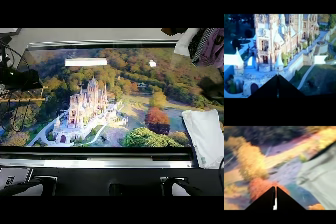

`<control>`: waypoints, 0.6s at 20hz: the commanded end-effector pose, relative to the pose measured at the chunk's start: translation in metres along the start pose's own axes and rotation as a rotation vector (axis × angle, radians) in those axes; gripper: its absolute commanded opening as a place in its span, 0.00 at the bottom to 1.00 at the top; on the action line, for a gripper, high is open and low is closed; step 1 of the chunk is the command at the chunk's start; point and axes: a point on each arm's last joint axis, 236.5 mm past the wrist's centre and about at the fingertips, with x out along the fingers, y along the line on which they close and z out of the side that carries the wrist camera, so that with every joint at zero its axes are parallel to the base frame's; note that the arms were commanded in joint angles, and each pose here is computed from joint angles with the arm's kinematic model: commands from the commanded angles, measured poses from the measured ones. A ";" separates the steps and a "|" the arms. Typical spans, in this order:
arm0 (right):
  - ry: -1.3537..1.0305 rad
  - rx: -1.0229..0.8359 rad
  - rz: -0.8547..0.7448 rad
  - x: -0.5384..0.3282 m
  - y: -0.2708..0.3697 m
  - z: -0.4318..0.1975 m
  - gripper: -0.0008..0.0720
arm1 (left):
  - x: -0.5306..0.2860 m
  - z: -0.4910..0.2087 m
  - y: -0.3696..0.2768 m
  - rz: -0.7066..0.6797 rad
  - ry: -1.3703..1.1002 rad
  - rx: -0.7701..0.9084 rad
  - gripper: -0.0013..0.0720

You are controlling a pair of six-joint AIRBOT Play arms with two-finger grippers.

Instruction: Fold the clothes and pants, and hang the long-sleeved shirts on hangers.

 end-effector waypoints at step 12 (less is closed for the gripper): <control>0.075 -0.641 0.267 -0.029 0.181 -0.113 0.06 | 0.045 -0.072 0.017 0.012 0.071 0.028 0.04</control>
